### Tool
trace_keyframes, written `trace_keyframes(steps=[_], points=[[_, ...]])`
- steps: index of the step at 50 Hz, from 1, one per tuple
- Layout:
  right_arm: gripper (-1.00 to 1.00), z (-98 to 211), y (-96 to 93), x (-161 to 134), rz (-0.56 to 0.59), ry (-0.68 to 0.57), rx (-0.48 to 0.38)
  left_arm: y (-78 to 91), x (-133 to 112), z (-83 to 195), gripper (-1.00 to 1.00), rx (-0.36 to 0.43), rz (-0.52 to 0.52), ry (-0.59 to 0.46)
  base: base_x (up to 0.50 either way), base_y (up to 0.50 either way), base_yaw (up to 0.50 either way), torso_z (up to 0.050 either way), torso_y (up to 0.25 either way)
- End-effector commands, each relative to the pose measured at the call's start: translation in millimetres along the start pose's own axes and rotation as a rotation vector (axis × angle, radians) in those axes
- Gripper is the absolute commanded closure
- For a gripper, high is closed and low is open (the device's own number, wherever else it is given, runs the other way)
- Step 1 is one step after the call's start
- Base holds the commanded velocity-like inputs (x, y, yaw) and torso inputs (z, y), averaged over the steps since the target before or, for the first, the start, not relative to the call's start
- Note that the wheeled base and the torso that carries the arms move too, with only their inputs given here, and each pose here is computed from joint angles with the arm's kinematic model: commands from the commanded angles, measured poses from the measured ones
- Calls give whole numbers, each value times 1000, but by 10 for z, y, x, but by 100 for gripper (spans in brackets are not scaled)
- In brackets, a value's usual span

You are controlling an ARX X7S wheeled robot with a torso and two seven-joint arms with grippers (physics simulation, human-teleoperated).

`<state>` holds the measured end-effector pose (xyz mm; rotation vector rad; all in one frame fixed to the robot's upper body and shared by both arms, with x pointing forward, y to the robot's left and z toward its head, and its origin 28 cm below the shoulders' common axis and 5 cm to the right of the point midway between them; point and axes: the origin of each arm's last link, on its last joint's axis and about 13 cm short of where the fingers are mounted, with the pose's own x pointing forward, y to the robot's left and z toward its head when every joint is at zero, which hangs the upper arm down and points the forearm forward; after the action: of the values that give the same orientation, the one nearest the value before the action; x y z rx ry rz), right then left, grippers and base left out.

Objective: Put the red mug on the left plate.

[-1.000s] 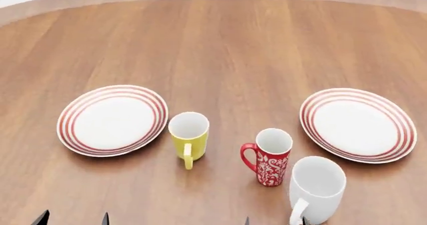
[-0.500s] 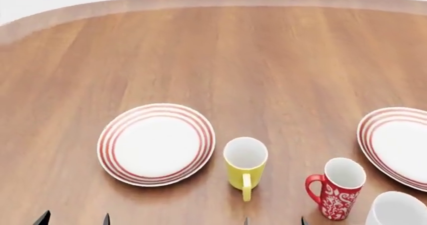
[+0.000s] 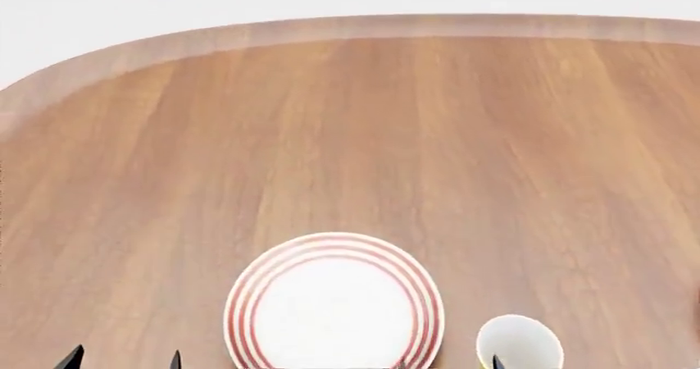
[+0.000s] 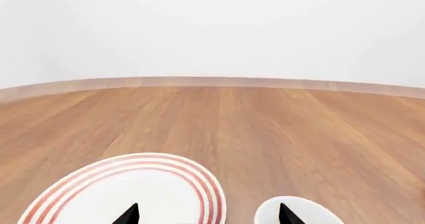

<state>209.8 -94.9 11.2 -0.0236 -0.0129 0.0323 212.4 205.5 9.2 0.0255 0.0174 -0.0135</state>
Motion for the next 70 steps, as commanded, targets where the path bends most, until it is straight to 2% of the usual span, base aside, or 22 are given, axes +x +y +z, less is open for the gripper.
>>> trace_keyframes(steps=[1, 13, 27, 30, 31, 33, 34, 36, 37, 40, 43, 44, 49, 50, 52, 53, 59, 60, 64, 70], points=[[-100, 3, -4, -1, -1, 1, 4, -3, 0, -6, -100, 1, -1, 1, 449, 141, 0, 0, 0], [-100, 3, -7, 1, -7, 7, 10, -2, -4, -2, -100, 0, -1, 2, 403, -88, 0, 0, 0], [-100, 0, -2, -4, -11, 9, 7, -5, -5, -1, -100, -2, -3, 4, 152, -235, 0, 0, 1], [-100, 83, 8, -31, -21, 31, 58, -4, -3, -3, -100, -3, -1, 5, 0, 0, 0, 0, 0], [-100, 138, 25, -35, -24, 37, 43, -5, 3, -3, -100, -3, 1, 5, 0, 0, 0, 0, 0], [-100, 200, 37, -42, -64, 74, 50, -6, 4, 1, -100, -3, 2, 5, 0, 0, 0, 0, 0], [-100, 274, 55, -52, -86, 98, 93, -5, 2, 3, -100, -4, 3, 5, 0, 0, 0, 0, 0], [-100, 329, 64, -50, -115, 97, 75, -6, -2, 3, -100, -5, 4, 5, 0, 0, 0, 0, 0], [-100, 399, 68, -45, -155, 158, 139, -6, -2, 3, -100, -6, 4, 5, 0, 0, 0, 0, 0], [-100, 547, 60, -50, -199, 204, 221, -11, -10, 7, -100, -6, 3, 5, 0, 0, 0, 0, 0], [-100, 652, 73, -71, -239, 215, 212, -3, 0, 0, -100, -7, 3, 5, 0, 0, 0, 0, 0], [-100, 696, 80, -93, -228, 226, 261, -2, 0, 0, -100, -7, 3, 6, 0, 0, 0, 0, 0], [-100, 826, 96, -169, -295, 235, 264, -1, -1, 0, -100, -8, 2, 5, 0, 0, 0, 0, 0], [-100, 861, 99, -176, -328, 238, 230, -1, -1, 0, -100, -8, 2, 5, 0, 0, 0, 0, 0], [-100, 916, 102, -187, -347, 229, 250, 1, 1, 0, -100, -8, 3, 5, 0, 0, 0, 0, 0], [-100, 955, 105, -197, -380, 218, 219, 0, 2, 0, -100, -8, 3, 5, 0, 0, 0, 0, 0], [-100, 987, 81, -185, -465, 193, 197, 3, 5, 0, -100, -9, 5, 6, 0, 0, 0, 0, 0], [-100, 1008, 78, -188, -508, 191, 189, 3, 5, -1, -100, -7, 4, 5, 0, 0, 0, 0, 0], [-100, 1032, 75, -203, -572, 239, 241, 0, 5, -5, -100, -4, 4, 5, 0, 0, 0, 0, 0], [-100, 1132, 78, -256, -609, 259, 324, 2, 3, -5, -100, -6, 4, 5, 0, 0, 0, 0, 0]])
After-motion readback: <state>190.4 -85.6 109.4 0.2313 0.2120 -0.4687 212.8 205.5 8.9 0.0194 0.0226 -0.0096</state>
